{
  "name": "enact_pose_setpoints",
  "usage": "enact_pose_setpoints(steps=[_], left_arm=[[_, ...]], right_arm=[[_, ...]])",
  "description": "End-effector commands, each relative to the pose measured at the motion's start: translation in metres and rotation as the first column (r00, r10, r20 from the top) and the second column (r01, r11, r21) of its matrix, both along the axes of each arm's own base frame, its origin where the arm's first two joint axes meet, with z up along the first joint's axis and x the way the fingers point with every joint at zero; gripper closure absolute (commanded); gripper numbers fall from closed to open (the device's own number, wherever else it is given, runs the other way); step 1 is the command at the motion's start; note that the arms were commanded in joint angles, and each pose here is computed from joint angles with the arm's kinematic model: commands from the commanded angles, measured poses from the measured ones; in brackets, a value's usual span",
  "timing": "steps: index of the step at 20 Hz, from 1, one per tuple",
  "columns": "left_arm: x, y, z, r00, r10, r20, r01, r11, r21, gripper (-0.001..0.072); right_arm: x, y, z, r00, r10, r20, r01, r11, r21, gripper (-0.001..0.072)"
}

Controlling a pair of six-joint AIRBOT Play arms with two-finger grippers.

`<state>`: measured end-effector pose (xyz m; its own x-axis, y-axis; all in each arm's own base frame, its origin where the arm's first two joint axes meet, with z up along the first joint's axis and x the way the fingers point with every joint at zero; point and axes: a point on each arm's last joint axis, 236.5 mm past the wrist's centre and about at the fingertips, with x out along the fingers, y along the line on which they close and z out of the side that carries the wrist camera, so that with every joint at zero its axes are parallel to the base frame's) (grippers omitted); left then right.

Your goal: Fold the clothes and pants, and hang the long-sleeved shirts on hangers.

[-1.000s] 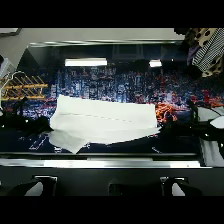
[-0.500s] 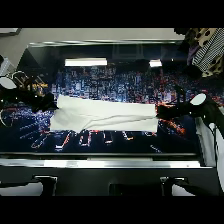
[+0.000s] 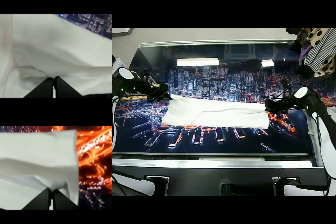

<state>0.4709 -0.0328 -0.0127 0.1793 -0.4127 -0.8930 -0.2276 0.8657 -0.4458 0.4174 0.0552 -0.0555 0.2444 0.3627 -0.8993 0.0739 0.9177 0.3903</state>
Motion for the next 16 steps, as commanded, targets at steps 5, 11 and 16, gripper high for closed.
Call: enact_pose_setpoints(steps=[5, 11, 16], left_arm=[[0.022, -0.001, -0.041, 0.999, 0.04, -0.033, -0.041, 0.999, -0.018, 0.0693], [0.031, -0.001, -0.046, 0.999, 0.041, -0.017, -0.042, 0.999, -0.016, 0.0293], [0.035, 0.02, 0.008, 0.997, -0.018, 0.073, 0.01, 0.995, 0.104, 0.0154]], right_arm=[[0.017, -0.009, -0.011, 0.999, -0.03, 0.031, 0.031, 0.998, -0.052, 0.0673], [0.002, -0.004, -0.006, 0.998, -0.023, -0.057, 0.024, 1.0, 0.007, 0.0298], [-0.005, -0.049, 0.034, 0.998, -0.064, -0.029, 0.067, 0.989, 0.128, 0.0237]])
